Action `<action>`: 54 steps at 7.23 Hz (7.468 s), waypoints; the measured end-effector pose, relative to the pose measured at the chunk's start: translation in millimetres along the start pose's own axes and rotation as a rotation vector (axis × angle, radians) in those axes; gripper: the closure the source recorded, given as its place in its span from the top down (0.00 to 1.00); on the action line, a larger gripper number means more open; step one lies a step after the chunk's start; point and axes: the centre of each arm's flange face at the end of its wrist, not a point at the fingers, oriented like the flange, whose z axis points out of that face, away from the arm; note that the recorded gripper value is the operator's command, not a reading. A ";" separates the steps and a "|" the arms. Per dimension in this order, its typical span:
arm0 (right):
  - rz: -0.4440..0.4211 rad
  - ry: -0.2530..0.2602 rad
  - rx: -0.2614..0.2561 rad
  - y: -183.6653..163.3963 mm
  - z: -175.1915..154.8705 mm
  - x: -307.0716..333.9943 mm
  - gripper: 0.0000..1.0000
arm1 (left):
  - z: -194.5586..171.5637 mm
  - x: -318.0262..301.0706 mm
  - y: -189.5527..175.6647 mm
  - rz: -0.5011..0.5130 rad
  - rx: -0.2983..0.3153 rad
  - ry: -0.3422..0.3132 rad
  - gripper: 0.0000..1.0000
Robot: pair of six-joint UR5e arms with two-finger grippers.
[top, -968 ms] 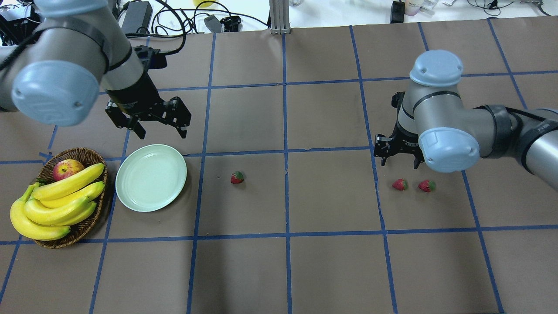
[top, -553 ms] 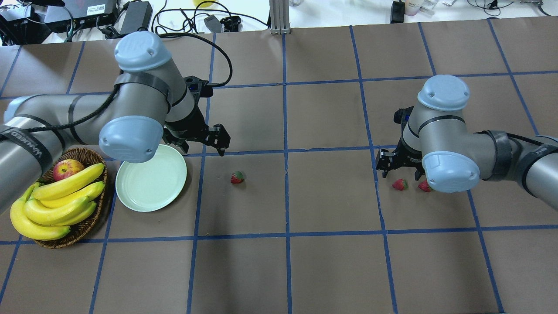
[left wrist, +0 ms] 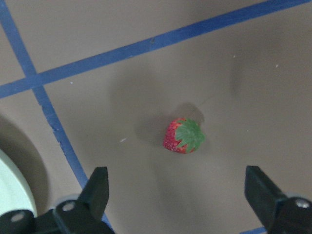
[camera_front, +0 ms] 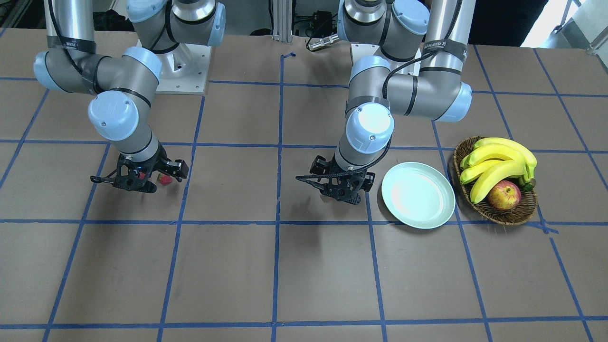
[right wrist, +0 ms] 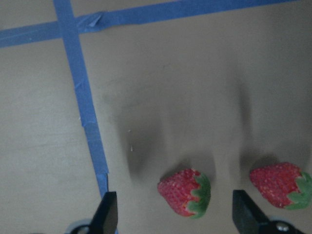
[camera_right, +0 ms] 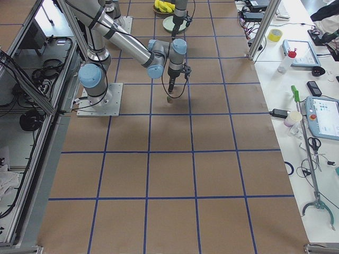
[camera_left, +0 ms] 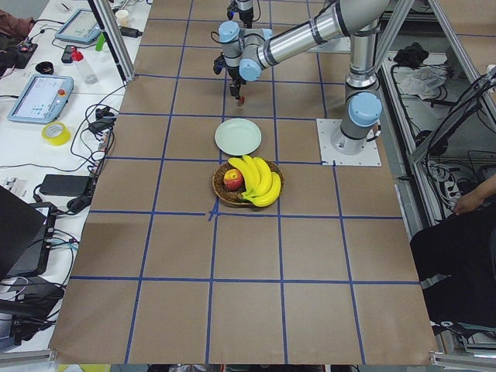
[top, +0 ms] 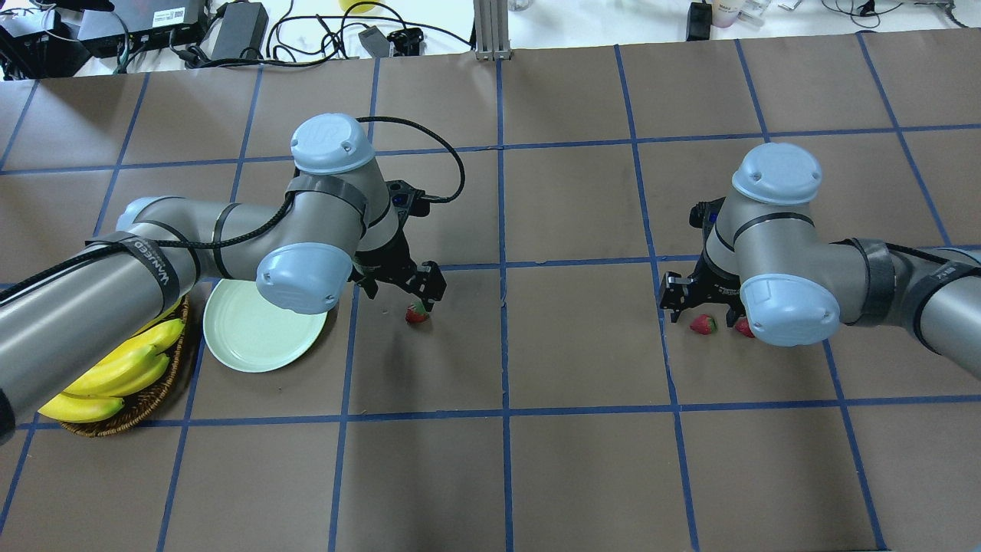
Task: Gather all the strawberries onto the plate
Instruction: 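Grasp the strawberry beside the plate with the left gripper while the right grasps another, then release the strawberry over the plate with the left gripper while the right carries another, then set the strawberry beside the plate with the right gripper while the left reaches toward it, then grasp the strawberry by the plate with the left gripper while the right grasps the last, then drop the strawberry into the plate with the left gripper while the right carries the last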
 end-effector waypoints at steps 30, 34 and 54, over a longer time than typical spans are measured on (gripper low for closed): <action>-0.019 -0.112 -0.092 -24.0 -116.2 -145.5 0.96 | -185.7 -153.7 38.8 -0.121 0.077 -0.076 1.00; -0.094 -0.021 -0.066 -47.6 -74.8 13.3 0.96 | -103.3 -43.5 24.8 -0.364 0.021 -0.008 1.00; 0.090 -0.224 0.029 -2.2 -47.7 -259.2 0.02 | -54.3 -227.0 17.9 -0.361 -0.156 -0.047 0.00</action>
